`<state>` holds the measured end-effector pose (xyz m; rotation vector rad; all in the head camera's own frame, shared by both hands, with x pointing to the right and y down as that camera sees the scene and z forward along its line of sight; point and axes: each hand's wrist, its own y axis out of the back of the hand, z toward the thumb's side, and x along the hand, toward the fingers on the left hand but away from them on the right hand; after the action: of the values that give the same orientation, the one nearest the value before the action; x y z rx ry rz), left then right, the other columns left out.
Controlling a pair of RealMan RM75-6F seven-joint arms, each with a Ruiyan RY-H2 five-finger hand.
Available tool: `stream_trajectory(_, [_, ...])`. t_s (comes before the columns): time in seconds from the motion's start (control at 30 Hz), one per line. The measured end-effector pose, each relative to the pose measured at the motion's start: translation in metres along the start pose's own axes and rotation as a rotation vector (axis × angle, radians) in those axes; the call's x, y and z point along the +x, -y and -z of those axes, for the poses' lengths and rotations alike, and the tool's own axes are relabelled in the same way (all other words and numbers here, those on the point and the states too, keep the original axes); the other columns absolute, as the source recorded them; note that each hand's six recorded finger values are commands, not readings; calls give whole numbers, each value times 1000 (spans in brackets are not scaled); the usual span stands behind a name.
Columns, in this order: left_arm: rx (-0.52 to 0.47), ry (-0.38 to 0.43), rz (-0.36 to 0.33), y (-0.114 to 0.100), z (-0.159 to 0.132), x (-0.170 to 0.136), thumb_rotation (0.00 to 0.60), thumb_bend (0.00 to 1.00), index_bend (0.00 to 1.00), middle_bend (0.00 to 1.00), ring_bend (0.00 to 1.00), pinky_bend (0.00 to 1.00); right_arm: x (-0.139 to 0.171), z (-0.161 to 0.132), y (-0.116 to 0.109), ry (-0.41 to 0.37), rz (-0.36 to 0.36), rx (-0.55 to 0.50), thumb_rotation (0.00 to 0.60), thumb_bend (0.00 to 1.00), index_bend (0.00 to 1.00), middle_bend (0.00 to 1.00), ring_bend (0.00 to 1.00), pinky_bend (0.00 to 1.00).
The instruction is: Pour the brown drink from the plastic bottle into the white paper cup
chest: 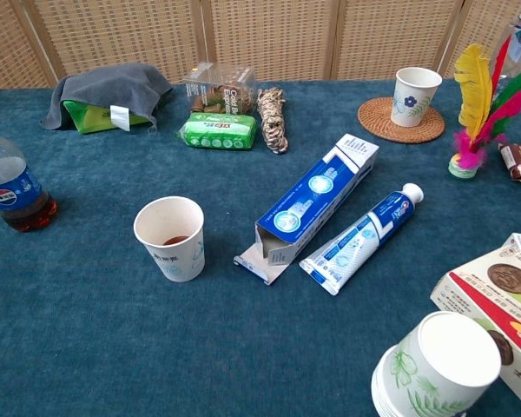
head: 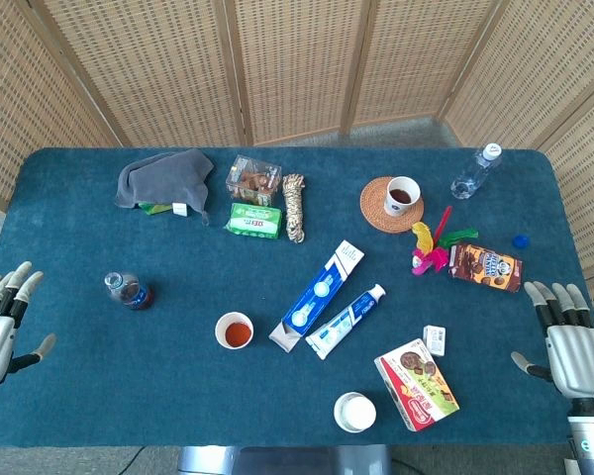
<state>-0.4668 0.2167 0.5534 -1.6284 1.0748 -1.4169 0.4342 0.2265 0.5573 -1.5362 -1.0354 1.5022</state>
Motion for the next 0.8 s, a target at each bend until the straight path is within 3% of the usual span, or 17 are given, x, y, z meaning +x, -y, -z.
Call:
stream_trajectory(0.4, [-42, -3, 21, 1, 4, -1, 600, 330, 0, 0, 0, 0, -1, -3, -2, -10, -1, -23, 600, 0, 0, 0, 0, 0])
stream_trajectory(0.8, [-354, -3, 159, 28, 24, 14, 600, 329, 0, 0, 0, 0, 0, -9, 6, -30, -34, -31, 600, 0, 0, 0, 0, 0])
